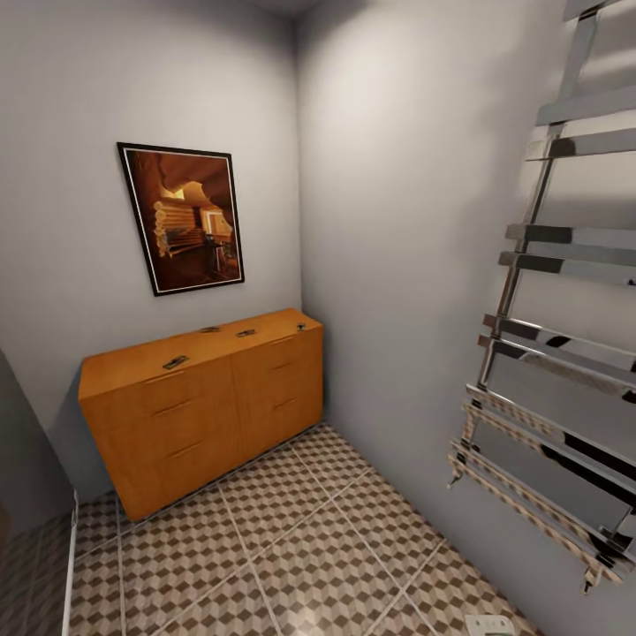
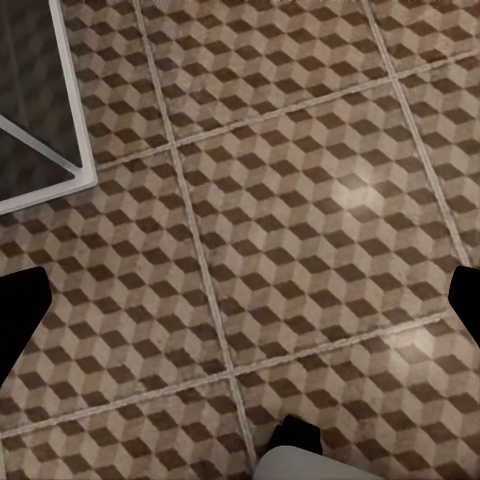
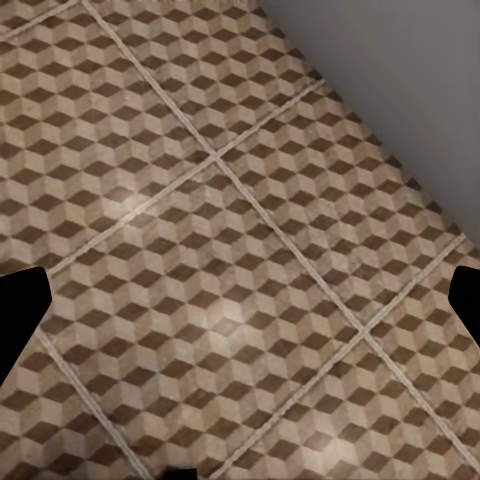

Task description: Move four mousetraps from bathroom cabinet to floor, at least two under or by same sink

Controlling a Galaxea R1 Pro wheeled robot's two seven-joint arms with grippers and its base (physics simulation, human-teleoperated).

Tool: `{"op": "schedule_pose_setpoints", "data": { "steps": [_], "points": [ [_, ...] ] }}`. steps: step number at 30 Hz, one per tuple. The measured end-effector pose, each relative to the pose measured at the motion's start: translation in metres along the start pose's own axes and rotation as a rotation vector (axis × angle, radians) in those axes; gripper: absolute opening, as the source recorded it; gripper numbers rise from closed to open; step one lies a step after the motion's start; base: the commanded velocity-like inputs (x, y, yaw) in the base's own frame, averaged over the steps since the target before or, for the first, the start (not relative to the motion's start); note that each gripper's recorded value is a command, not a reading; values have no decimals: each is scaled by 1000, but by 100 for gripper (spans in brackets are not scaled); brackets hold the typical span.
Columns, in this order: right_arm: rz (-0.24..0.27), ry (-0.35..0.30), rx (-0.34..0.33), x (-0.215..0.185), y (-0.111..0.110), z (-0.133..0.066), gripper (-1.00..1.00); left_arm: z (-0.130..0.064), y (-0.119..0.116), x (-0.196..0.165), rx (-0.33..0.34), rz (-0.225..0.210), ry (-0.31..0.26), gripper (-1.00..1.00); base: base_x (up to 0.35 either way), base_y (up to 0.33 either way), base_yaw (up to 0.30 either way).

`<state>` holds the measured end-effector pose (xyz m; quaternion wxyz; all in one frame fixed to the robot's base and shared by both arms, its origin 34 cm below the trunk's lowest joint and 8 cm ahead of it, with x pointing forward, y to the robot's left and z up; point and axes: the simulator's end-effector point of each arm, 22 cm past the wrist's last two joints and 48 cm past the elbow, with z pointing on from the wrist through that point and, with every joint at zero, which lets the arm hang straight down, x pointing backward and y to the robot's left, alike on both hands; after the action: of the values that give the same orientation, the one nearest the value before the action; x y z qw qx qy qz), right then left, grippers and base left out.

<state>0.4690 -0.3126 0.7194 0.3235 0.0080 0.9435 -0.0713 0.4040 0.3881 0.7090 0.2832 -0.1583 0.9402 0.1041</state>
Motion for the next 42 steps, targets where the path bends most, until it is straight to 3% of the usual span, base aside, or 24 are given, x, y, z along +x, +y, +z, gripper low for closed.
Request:
{"op": "schedule_pose_setpoints", "data": {
  "steps": [42],
  "points": [
    [3,-4,-1,0,0,0,100,0,-2,1,2,-2,2,100,1,1,0]
  ]
}}
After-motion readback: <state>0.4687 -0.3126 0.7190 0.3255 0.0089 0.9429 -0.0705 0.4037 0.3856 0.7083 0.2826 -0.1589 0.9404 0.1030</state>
